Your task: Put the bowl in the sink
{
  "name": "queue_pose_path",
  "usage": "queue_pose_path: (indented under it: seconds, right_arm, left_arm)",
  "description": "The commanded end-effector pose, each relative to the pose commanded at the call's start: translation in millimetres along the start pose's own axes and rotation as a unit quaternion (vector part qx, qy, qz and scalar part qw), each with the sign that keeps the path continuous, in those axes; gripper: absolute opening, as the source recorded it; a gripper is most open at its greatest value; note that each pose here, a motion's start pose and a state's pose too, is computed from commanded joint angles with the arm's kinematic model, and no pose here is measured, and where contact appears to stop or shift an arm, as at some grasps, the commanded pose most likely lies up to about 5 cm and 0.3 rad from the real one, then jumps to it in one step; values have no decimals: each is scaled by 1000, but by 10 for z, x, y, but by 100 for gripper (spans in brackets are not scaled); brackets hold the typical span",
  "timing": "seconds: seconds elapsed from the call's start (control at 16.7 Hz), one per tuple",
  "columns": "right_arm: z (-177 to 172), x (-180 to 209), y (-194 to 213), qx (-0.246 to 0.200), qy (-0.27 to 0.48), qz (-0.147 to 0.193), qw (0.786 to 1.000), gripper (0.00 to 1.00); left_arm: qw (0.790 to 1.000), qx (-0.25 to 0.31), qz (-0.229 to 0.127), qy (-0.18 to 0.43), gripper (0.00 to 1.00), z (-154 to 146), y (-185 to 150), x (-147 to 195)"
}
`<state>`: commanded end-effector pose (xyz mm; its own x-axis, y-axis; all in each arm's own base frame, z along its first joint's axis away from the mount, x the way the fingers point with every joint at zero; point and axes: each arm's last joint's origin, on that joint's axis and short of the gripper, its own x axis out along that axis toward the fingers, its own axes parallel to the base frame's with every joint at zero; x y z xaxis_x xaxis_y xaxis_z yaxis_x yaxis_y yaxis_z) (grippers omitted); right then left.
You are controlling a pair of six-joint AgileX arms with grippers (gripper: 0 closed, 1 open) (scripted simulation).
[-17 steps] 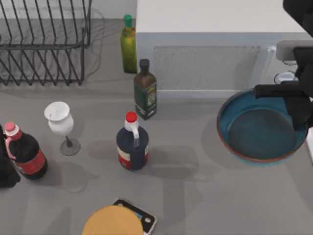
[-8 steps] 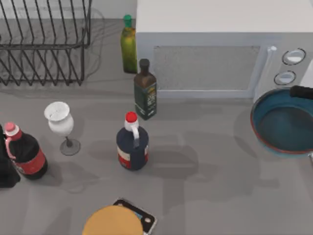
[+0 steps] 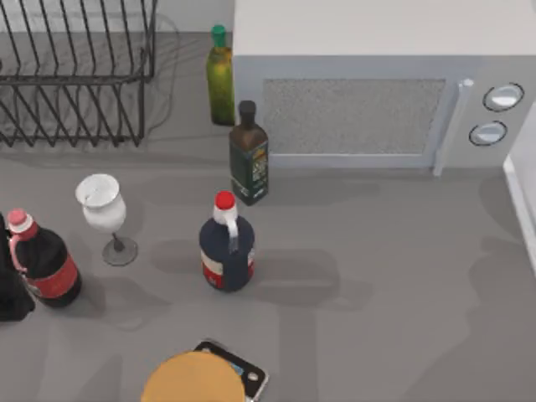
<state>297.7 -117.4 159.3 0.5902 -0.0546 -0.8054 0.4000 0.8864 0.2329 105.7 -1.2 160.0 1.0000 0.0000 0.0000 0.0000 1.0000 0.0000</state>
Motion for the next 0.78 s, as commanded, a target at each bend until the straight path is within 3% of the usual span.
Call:
queue_pose_path:
  seconds: [0.18,0.42,0.78]
  right_arm:
    - [67,-65,-333,-23,-154,22,988,0]
    - [108,-274,-402,-97,-310,62,944,0]
    - [143,-551,-185,-192,-428,123,874,0]
  left_arm:
    - [1000,0,0,0,100,0,0,0]
    - [1000,0,0,0,100,0,0,0]
    - [1000,0,0,0,100,0,0,0]
